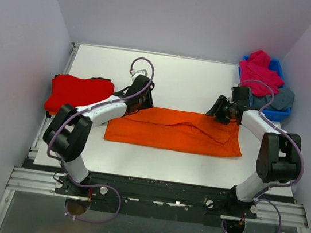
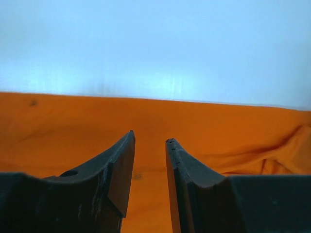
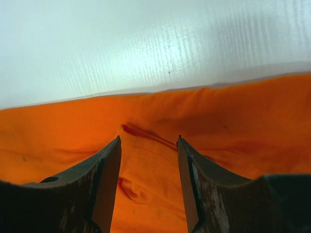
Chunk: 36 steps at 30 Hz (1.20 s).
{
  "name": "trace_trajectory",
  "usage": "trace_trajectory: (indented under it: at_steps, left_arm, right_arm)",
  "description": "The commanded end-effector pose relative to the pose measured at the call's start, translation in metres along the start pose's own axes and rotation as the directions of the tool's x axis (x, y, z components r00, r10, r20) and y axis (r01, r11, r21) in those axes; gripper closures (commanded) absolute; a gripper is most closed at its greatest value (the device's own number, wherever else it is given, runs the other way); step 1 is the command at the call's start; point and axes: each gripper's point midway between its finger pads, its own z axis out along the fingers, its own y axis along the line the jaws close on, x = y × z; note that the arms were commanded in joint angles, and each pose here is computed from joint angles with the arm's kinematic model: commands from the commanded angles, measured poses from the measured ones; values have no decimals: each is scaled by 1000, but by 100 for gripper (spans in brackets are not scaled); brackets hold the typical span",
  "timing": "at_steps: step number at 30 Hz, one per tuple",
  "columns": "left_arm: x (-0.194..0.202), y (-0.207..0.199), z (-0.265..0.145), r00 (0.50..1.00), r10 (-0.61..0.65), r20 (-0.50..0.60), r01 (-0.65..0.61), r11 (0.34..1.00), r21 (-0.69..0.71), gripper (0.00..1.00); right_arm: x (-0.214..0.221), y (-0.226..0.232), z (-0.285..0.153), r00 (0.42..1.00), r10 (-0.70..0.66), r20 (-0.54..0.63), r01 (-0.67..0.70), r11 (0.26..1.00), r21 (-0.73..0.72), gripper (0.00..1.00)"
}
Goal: Fold and stack the t-shirts
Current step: Fold the other side of the tshirt into a rectangle
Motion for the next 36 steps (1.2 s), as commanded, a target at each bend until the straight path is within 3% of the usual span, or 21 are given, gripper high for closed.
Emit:
trace_trajectory:
  at_steps: [1,8,15,20,27,31,34,36]
  left_arm:
    - [3,-66,16,999,4,-45,4,985,170,54]
    - [45,-132,56,974,88,-210,-25,958,285,54]
    - [81,-151,80,931,128,-341,2,934,357,55]
    - [84,-165,77,931,153,-332,5,903,429,55]
    - [71,-193,59,942,201,-268,-26,842,539,56]
    - [71,-202,53,943,232,-240,-63,829,555,56]
    - [69,-207,50,945,254,-206,-99,822,561,56]
    - [69,-210,47,946,268,-182,-118,809,575,56]
  right_arm:
    - [2,18,11,999,-30,-43,26,996,-89,41]
    - [23,19,18,993,-21,-112,6,991,-133,41]
    - [52,38,-11,985,-32,-172,-14,965,-262,41]
    - [62,34,-34,988,-49,-146,10,966,-257,41]
    - [27,23,-45,998,-46,-33,41,992,-121,43]
    - [9,9,-41,999,-34,27,34,999,-21,55]
    - [-4,3,-34,999,-23,44,22,999,28,74]
    - [-9,-1,-28,999,-15,44,13,998,54,94]
